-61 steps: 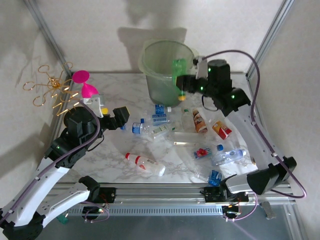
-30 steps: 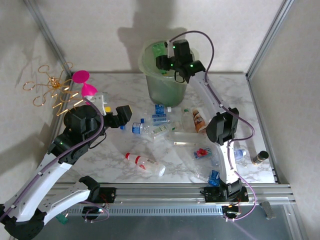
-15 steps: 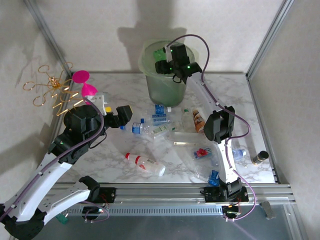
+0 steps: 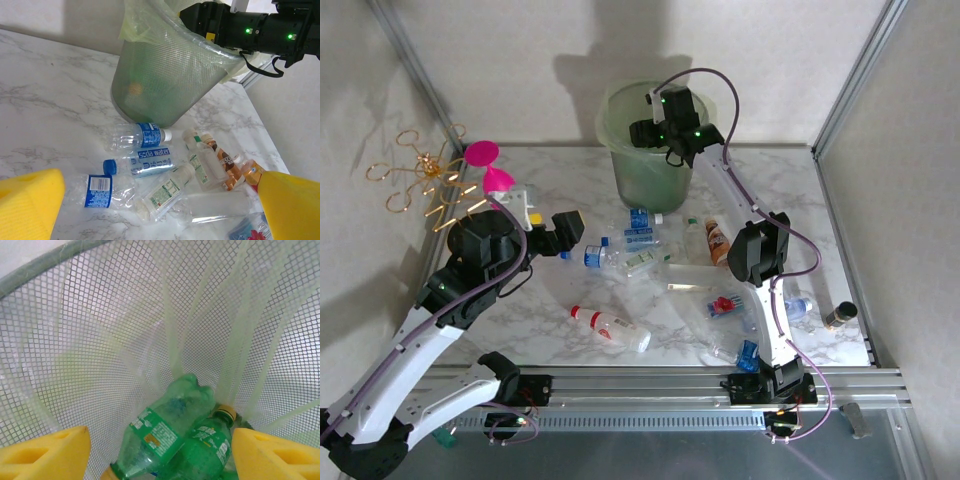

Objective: Put the plastic bottles in the bin

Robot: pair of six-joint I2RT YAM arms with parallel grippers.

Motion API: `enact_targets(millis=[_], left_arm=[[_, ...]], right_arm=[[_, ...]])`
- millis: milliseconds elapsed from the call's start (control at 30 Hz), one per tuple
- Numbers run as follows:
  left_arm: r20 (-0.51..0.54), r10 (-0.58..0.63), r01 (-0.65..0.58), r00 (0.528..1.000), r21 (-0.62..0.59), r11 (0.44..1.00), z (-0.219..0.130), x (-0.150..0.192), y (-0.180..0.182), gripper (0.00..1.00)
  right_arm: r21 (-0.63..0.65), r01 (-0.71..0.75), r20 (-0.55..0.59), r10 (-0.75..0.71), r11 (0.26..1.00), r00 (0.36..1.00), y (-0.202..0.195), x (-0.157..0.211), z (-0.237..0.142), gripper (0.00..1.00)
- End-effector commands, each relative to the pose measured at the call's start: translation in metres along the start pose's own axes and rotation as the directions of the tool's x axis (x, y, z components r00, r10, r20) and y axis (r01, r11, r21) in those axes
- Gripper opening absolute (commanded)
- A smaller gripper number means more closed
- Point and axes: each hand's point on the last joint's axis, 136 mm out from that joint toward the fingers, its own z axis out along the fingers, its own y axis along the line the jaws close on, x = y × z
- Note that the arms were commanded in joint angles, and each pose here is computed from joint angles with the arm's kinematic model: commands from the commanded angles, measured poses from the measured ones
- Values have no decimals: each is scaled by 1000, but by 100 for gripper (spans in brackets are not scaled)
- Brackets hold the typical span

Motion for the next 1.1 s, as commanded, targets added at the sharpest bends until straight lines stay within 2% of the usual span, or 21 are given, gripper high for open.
enact_targets(millis=[0, 200, 400, 500, 633, 800, 933, 1067], left_arm=[[19, -9, 8, 1000, 33, 999, -8, -8, -8, 99], [26, -7, 6, 1000, 41, 999, -13, -11, -10, 99], [15, -12, 11, 1000, 77, 997, -19, -7, -14, 99], [11, -7, 6, 1000, 85, 996, -23, -5, -14, 99], [-7, 2, -2, 1000, 89, 996, -24, 2, -12, 99], [-11, 26, -25, 1000, 83, 996, -20, 8, -8, 99], [-4, 17, -17, 1000, 99, 995, -13, 10, -10, 99], [-12, -9, 10, 1000, 126, 992, 2, 14, -16, 99]], right_arm=[[14, 18, 77, -19, 1000, 997, 5, -36, -38, 74], [16, 21, 186, -24, 1000, 982, 9, -76, -84, 74], [6, -23, 338, 20, 1000, 941, 14, -126, -167, 74], [-13, -67, 373, 67, 998, 925, 15, -130, -204, 74], [-5, -190, 329, 181, 982, 927, 8, -98, -227, 77], [69, -349, 223, 326, 935, 919, -8, -13, -253, 80], [130, -443, 169, 421, 887, 891, -20, 44, -284, 77], [166, -523, -4, 531, 836, 848, -13, 101, -291, 83]])
